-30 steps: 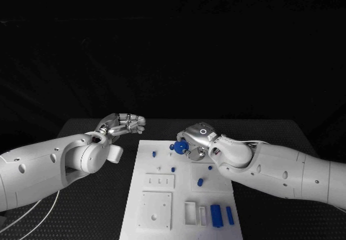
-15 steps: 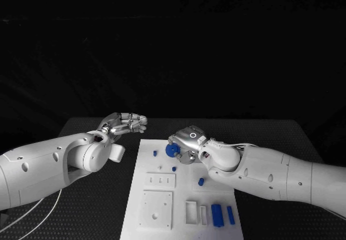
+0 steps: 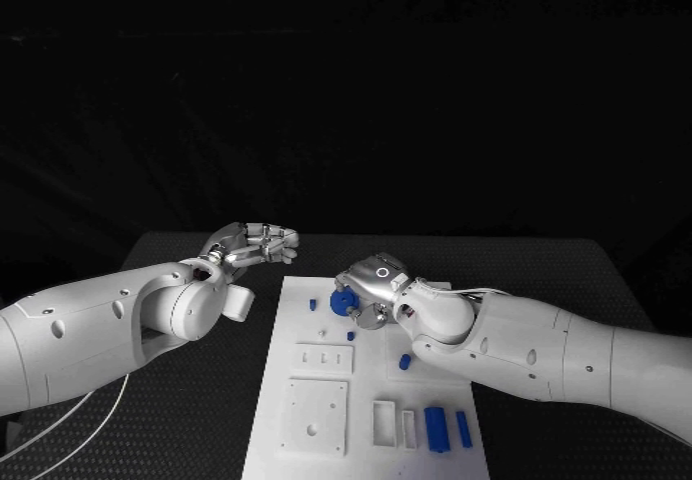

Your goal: Assemble the parts on the task board

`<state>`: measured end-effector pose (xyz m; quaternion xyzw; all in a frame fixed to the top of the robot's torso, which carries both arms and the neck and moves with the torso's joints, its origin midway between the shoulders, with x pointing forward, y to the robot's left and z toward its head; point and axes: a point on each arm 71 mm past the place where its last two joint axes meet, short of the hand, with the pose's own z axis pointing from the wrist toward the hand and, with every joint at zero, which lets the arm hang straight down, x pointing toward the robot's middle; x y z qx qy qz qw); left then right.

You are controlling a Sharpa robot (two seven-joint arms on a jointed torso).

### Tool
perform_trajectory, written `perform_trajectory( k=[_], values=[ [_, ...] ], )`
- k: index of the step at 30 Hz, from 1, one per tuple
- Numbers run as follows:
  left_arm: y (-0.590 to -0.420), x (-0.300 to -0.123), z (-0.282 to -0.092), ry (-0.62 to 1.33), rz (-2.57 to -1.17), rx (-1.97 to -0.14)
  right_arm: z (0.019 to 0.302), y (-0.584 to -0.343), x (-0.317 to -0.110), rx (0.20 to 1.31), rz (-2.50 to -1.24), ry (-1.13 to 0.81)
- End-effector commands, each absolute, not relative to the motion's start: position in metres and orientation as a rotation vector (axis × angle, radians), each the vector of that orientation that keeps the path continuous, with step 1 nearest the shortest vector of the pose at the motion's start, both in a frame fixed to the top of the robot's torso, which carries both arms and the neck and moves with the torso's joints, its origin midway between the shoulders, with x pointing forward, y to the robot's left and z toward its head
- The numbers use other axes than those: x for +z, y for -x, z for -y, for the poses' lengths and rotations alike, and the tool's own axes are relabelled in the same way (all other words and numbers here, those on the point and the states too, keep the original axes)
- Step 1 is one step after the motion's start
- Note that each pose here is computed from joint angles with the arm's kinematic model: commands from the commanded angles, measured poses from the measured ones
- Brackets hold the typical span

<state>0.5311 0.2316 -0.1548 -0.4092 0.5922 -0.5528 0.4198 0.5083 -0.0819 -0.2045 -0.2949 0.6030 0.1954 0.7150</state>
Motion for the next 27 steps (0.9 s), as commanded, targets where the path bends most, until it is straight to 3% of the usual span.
perform_trajectory(
  k=[1, 27],
  values=[
    [-0.5308, -0.1529, -0.2285, 1.008, -1.486, -1.406, 0.0797, -0.5075, -0.2085, 0.431, -1.354, 0.677],
    [-0.5308, -0.1530, -0.2274, 1.007, -1.488, -1.409, 0.0745, -0.5124, -0.2135, 0.412, -1.372, 0.680]
  ],
)
